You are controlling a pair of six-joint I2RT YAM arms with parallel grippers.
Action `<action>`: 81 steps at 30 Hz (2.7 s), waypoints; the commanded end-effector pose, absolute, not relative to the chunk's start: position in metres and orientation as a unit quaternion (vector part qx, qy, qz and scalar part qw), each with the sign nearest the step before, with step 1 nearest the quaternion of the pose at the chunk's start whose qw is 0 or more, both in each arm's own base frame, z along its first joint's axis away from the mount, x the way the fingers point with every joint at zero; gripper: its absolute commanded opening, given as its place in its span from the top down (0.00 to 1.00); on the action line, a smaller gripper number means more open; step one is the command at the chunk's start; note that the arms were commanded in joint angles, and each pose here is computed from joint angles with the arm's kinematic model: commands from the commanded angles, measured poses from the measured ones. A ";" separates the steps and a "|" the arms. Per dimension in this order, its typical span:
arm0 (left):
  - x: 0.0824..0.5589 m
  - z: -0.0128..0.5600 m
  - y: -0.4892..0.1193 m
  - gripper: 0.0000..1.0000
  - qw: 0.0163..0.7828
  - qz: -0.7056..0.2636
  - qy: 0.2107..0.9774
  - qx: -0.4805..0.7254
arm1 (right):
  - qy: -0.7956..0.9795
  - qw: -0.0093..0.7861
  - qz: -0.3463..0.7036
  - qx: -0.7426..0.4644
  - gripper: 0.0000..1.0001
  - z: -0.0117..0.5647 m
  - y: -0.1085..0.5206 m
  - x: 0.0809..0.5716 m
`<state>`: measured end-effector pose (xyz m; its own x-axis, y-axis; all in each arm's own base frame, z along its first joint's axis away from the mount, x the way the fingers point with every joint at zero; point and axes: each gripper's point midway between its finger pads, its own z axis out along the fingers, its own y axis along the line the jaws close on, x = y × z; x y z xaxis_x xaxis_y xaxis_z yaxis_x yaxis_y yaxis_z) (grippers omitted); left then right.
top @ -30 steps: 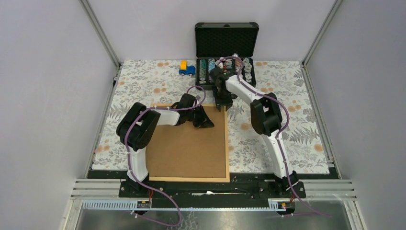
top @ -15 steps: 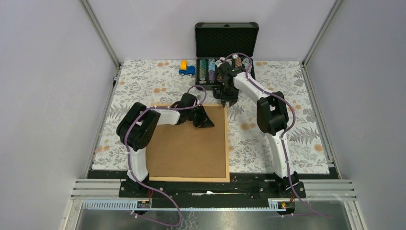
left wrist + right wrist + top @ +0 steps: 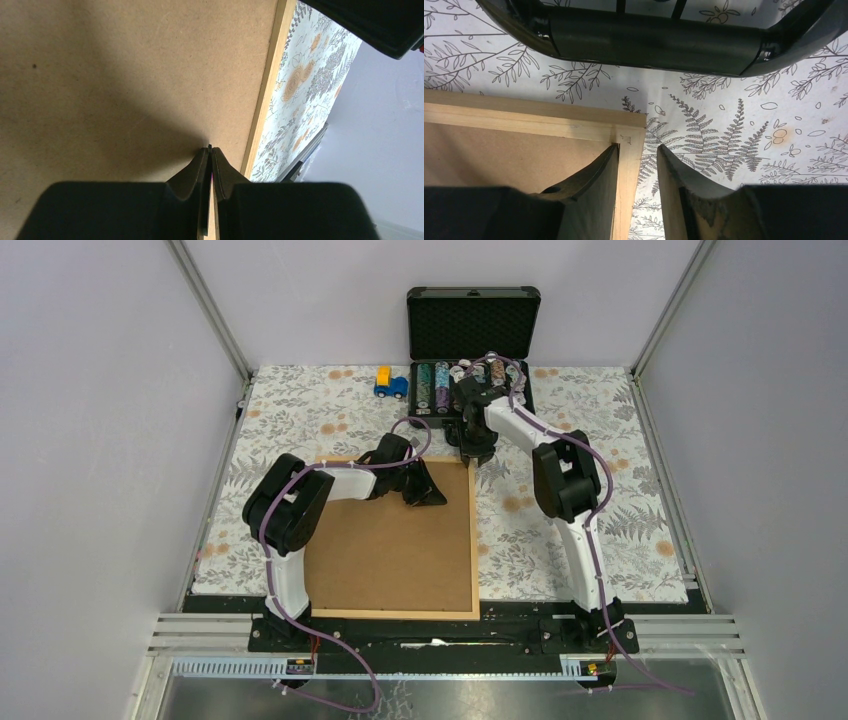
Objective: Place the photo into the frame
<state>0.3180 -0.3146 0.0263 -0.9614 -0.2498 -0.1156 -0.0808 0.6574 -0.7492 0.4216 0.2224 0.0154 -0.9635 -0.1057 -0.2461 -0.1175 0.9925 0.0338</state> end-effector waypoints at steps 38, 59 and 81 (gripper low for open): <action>0.287 0.144 -0.256 0.17 0.248 -0.337 0.906 0.064 | 0.974 0.089 0.204 -0.042 0.35 0.057 0.236 0.295; 0.232 0.143 -0.284 0.21 0.208 -0.275 0.938 0.045 | 0.993 0.082 0.089 0.016 0.86 -0.002 0.222 0.250; 0.183 0.150 -0.377 0.13 0.277 -0.275 0.909 0.149 | 0.954 0.071 0.253 0.142 1.00 0.118 0.275 0.252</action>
